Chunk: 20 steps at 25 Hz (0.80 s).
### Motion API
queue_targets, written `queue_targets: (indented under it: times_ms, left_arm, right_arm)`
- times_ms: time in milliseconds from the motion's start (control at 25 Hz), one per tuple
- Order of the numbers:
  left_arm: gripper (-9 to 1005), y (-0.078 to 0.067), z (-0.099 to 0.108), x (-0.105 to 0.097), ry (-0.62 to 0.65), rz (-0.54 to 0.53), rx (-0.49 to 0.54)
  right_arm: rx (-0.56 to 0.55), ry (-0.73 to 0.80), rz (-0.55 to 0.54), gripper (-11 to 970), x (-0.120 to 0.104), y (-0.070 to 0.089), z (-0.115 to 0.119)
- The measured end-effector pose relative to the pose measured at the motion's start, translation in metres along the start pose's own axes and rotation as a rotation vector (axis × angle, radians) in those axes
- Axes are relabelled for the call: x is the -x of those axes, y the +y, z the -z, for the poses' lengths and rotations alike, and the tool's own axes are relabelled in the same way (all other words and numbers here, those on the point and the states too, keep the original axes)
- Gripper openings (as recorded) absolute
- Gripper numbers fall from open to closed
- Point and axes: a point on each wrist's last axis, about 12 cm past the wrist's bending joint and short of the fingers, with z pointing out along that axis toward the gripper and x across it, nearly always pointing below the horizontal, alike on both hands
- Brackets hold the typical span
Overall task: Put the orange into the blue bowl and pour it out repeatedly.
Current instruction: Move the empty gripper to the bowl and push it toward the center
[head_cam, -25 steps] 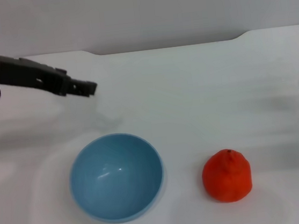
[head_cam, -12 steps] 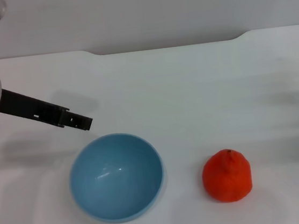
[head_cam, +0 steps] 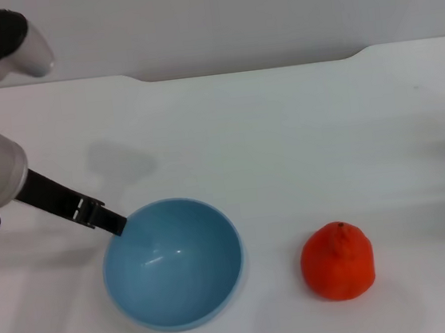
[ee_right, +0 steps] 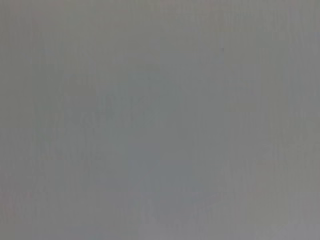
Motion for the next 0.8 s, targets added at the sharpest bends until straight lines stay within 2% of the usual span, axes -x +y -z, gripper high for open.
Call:
queue_targets:
  times_ms: [360, 800]
  left_arm:
    - [736, -0.005, -0.025, 0.000, 0.096, -0.001, -0.044]
    - [694, -0.003, -0.052, 0.002, 0.116, 0.020, -0.059]
  right_arm:
    - [-0.013, 0.004, 0.008, 575, -0.001, -0.005, 0.003]
    - [-0.014, 0.010, 0.012, 574, -0.002, -0.008, 0.006]
